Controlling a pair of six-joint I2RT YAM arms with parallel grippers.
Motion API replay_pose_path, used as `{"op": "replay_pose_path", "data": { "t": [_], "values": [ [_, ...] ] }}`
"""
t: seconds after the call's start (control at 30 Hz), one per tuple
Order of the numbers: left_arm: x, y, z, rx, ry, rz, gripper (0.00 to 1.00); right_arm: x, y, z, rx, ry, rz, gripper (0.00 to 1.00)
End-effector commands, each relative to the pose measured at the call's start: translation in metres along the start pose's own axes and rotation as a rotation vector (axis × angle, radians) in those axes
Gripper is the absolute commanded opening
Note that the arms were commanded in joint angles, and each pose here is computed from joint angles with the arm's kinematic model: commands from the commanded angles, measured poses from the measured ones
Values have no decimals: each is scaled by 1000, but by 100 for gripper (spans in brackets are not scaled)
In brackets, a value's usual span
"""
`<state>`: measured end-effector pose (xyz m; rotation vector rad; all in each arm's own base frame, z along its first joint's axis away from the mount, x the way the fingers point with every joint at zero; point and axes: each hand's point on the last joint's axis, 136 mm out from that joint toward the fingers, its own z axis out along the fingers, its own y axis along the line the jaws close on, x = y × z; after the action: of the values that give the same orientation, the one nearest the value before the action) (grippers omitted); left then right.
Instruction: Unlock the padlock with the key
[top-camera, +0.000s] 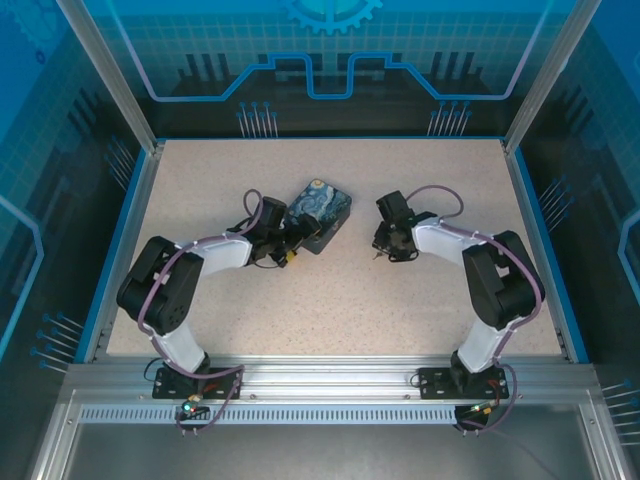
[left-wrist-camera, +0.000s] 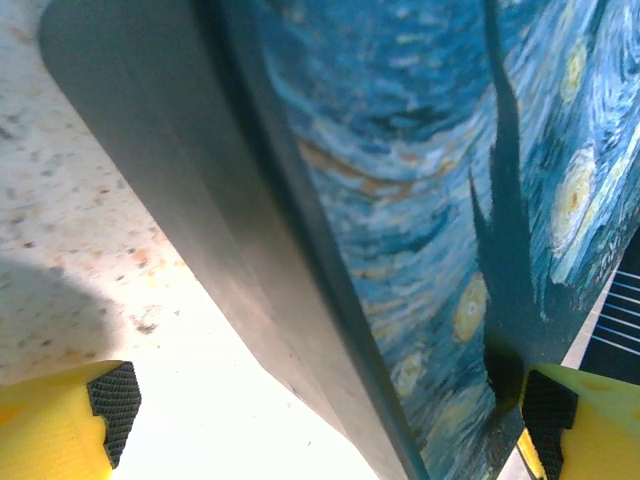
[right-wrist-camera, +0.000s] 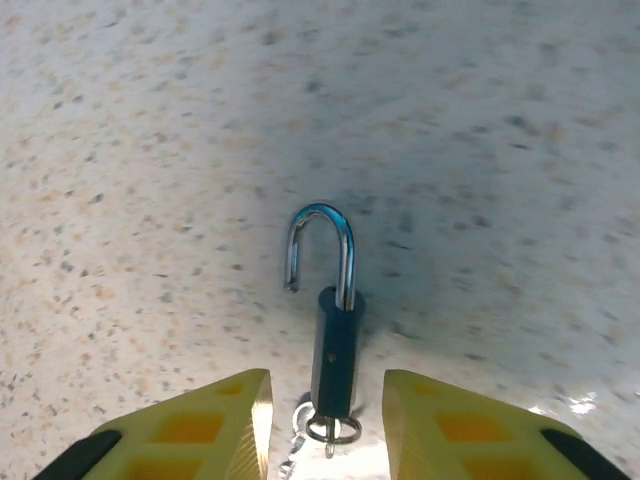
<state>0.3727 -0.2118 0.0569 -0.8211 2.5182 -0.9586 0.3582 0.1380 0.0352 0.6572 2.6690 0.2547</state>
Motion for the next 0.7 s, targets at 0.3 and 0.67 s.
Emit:
{"op": "replay_pose_path", "data": {
  "t": [0.3,0.67],
  "values": [
    [-8,-20,-80,-27,-104,148,99,-43,-31,-89,-76,-196,14,92],
    [-82,-13,-202,-234,-655,471,99,-100,-89,-128,183,-503,-56,100]
  ]
}}
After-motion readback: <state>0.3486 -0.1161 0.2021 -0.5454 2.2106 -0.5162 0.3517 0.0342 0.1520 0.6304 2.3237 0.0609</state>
